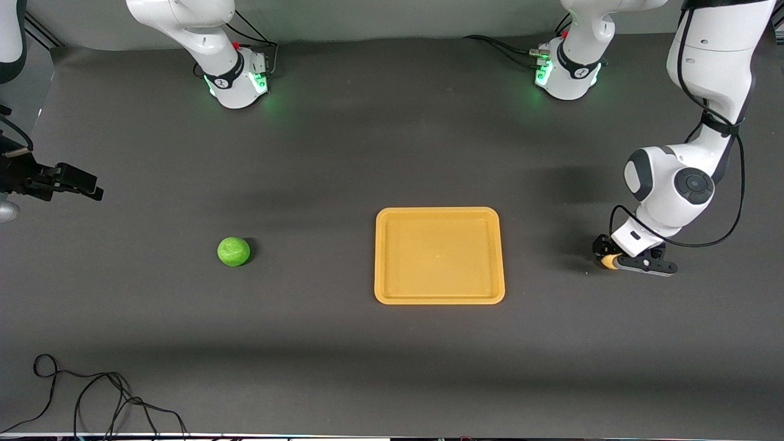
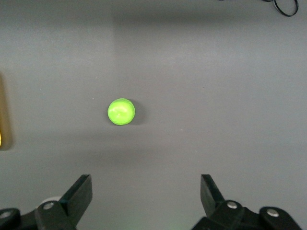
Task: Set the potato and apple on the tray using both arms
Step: 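Close the left gripper on the potato and lift it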
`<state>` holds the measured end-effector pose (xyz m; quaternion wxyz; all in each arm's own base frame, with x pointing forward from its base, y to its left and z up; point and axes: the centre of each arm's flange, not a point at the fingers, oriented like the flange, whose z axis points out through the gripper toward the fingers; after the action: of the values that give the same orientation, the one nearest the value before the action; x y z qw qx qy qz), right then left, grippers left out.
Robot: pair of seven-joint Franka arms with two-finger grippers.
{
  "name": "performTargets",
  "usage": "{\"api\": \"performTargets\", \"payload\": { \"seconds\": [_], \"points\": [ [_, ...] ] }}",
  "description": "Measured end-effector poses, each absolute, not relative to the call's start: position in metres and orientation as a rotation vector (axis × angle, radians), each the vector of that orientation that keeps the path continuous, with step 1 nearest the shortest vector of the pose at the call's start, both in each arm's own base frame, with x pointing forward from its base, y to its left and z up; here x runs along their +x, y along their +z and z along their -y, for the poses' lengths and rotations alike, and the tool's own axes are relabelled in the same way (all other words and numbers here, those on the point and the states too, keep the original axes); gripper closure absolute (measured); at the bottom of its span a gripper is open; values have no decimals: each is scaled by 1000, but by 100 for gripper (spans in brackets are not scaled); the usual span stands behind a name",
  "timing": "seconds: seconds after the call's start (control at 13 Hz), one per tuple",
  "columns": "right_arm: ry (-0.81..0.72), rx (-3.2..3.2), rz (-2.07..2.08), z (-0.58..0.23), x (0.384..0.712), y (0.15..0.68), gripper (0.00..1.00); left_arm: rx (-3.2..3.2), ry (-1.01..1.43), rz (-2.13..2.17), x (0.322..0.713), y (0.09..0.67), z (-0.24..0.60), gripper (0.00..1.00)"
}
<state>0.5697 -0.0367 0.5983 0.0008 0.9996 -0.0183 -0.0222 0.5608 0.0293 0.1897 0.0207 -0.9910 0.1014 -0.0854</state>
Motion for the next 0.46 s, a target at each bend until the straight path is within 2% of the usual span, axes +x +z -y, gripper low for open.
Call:
{"api": "performTargets", "payload": {
  "seconds": [0.15,0.46],
  "points": [
    [-71,3139,57,37,570,598,0,-3071,-273,-319,561,186,-28,34],
    [-72,3139,57,37,570,598,0,-3125,-258,-268,568,195,10,36]
  ]
}}
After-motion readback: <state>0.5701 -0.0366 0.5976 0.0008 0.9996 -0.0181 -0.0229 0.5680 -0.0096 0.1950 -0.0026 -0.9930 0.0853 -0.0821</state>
